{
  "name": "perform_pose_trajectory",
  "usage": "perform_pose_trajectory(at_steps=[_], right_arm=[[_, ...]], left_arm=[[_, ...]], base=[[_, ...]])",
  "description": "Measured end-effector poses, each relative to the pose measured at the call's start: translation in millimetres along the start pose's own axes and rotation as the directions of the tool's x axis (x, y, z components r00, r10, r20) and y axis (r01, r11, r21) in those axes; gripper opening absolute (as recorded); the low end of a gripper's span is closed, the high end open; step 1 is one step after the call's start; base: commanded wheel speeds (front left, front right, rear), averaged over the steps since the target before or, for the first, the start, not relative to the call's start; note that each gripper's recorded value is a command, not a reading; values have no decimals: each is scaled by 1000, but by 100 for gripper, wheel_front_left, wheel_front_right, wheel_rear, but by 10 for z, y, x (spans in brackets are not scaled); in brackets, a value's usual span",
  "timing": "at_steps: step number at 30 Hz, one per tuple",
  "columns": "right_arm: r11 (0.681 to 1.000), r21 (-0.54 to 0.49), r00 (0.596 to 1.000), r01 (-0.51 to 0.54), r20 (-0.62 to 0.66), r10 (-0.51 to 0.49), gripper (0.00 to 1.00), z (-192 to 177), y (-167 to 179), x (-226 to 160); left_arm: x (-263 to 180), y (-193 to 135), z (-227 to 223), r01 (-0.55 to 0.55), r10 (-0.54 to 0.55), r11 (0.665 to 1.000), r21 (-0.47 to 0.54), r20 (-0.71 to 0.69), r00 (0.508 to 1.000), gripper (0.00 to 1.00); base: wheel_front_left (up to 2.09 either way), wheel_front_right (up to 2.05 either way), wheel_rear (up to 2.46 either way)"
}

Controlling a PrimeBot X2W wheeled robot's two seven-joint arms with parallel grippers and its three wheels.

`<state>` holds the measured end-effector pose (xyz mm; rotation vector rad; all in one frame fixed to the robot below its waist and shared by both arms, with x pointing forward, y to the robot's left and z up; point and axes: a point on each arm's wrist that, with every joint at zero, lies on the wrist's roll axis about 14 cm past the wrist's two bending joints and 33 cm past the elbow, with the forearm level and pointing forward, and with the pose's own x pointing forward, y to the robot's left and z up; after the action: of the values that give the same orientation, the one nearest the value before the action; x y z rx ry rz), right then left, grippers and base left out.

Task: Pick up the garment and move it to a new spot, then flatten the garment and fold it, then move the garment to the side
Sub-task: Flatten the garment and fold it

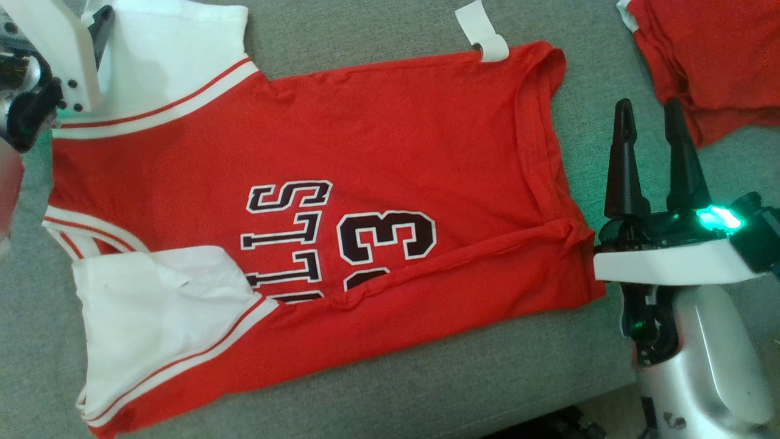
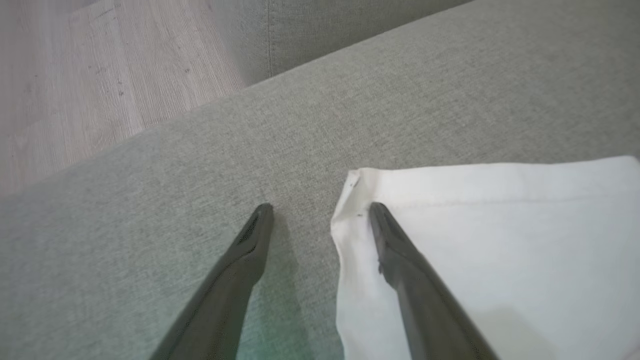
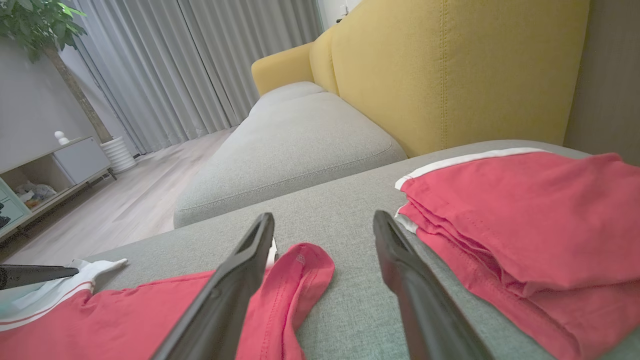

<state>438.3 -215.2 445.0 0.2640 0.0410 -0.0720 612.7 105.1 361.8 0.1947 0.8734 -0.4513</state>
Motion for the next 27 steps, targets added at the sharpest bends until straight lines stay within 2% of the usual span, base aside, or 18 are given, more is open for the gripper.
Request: perform_pose_trajectory(at_steps=[10, 11, 12, 13, 14, 18, 22, 27], right_arm=[[1000, -3, 1000, 6, -8, -6, 100, -31, -23, 4], [1000, -3, 1000, 6, -7, -6, 100, -29, -23, 5], [1000, -3, 1000, 7, -6, -7, 100, -26, -25, 7], [1000, -3, 1000, 8, -5, -8, 100, -23, -29, 8], [1000, -2, 1000, 8, -4, -8, 100, -22, -31, 10], [1000, -1, 1000, 8, -3, -8, 100, -28, -28, 23], [999, -28, 999, -24, -31, 23, 100, -88, 65, 36], [987, -125, 992, -97, -87, 87, 100, -77, 254, 156]], left_arm=[[41, -82, -34, 51, -53, 998, -48, -50, 997, 100], [36, -109, -40, 61, -64, 997, -52, -59, 996, 96], [29, -138, -39, 74, -77, 996, -55, -64, 995, 44], [22, -171, -31, 87, -90, 995, -58, -63, 994, 33], [17, -202, -25, 97, -101, 994, -57, -62, 993, 0], [-18, -215, 4, 109, -112, 992, -70, -33, 993, 0], [-166, -179, 200, 97, -90, 993, -62, 104, 990, 0], [-470, -261, 454, 102, -92, 995, -20, 277, 956, 0]], base=[[0, 0, 0], [0, 0, 0], [0, 0, 0], [0, 0, 0], [0, 0, 0], [0, 0, 0], [0, 0, 0], [0, 0, 0]])
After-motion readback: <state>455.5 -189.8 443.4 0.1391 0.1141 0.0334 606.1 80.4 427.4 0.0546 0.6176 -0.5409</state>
